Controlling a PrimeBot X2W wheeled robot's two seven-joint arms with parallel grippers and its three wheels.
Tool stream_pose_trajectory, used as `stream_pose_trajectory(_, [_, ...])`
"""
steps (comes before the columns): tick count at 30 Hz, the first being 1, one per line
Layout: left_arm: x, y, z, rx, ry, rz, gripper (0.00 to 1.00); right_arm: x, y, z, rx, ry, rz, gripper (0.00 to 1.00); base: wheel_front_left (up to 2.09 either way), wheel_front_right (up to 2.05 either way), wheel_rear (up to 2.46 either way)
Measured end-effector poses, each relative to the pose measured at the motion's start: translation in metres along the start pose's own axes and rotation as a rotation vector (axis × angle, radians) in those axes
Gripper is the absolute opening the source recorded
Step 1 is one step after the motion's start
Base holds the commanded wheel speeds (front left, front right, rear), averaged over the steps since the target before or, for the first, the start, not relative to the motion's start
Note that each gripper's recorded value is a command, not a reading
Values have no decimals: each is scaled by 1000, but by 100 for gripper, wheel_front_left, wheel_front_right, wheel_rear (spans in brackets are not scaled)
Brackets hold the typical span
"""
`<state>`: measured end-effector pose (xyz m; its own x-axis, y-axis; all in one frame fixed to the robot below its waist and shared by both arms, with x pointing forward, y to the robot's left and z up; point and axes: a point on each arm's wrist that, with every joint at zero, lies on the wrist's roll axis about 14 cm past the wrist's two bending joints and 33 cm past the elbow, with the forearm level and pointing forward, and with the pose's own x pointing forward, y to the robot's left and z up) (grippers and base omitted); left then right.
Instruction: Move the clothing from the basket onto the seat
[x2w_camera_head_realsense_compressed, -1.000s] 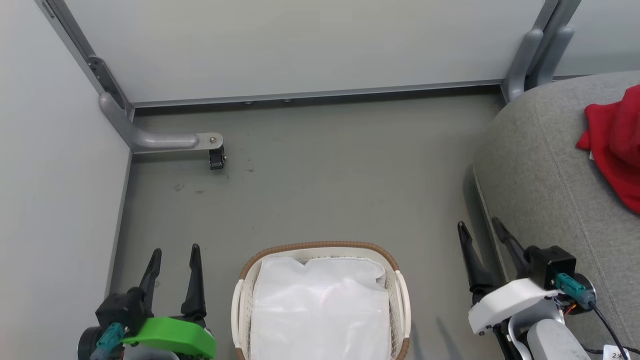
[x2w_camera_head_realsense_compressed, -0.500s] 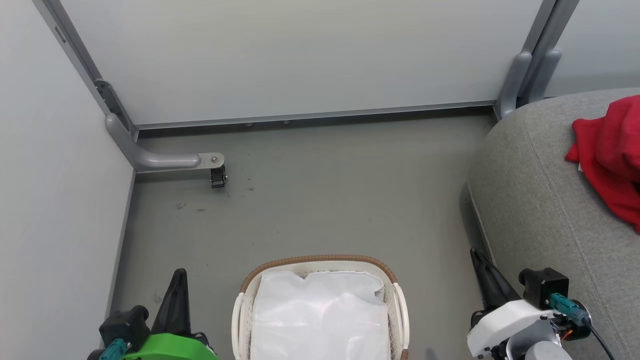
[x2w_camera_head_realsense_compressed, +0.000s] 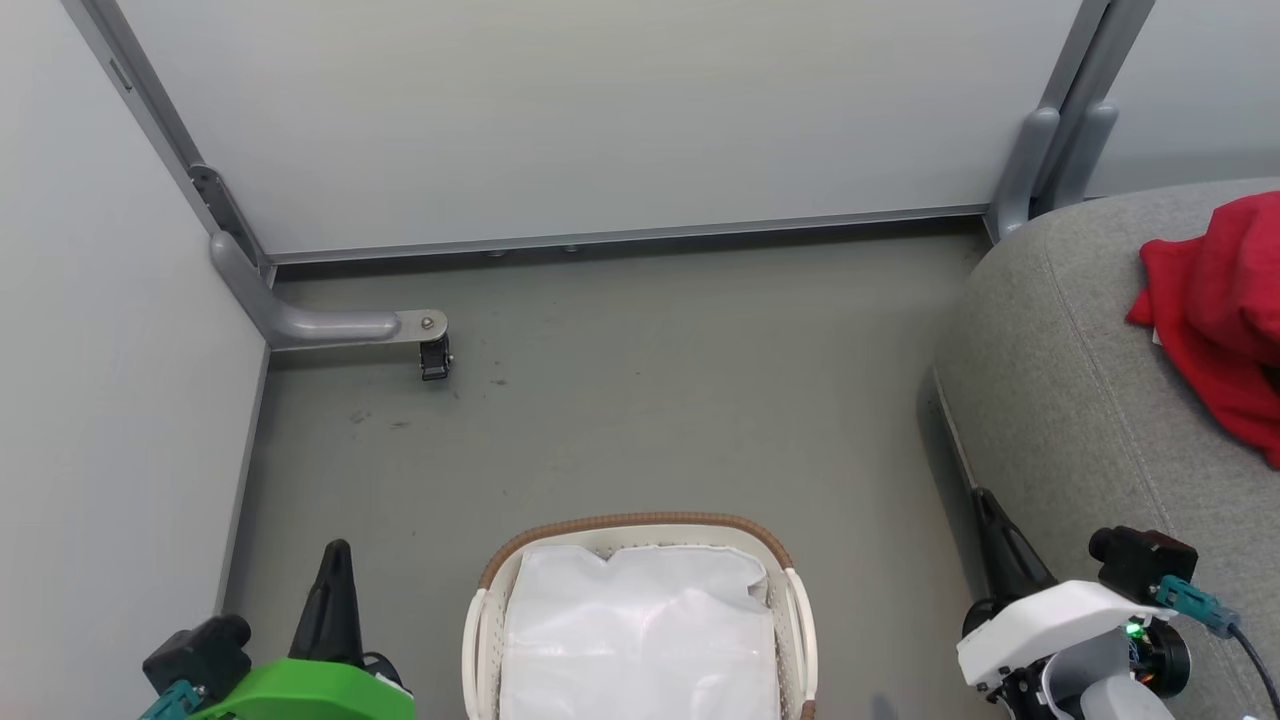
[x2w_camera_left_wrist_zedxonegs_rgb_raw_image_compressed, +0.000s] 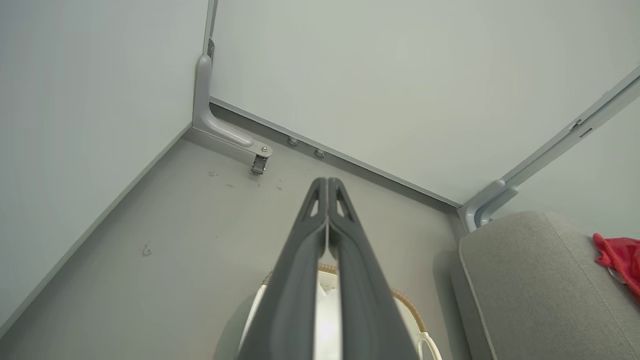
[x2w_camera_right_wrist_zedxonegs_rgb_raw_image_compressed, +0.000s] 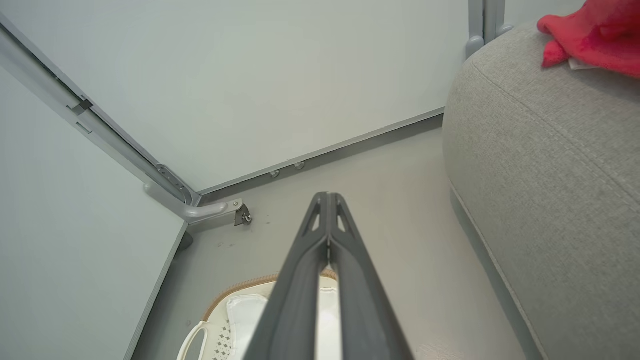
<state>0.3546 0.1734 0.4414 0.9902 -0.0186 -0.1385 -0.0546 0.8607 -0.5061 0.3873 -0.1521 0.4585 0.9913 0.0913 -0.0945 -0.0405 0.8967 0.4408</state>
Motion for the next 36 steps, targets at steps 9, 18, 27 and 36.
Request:
stream_pose_trajectory(9, [2, 5, 5, -133, -4, 26, 0, 0, -7, 6, 146, -7, -32, 0, 0, 0, 0])
stream_pose_trajectory(18, [5, 5, 13, -251, -19, 31, 0, 0, -11, 11, 274, -17, -51, 0, 0, 0, 0])
stream_pose_trajectory(27, [8, 6, 19, -361, -28, 33, 0, -1, -15, 16, 393, -28, -63, 0, 0, 0, 0])
stream_pose_trajectory(36, [10, 7, 24, -461, -33, 34, 0, -1, -17, 21, 499, -37, -67, 0, 0, 0, 0])
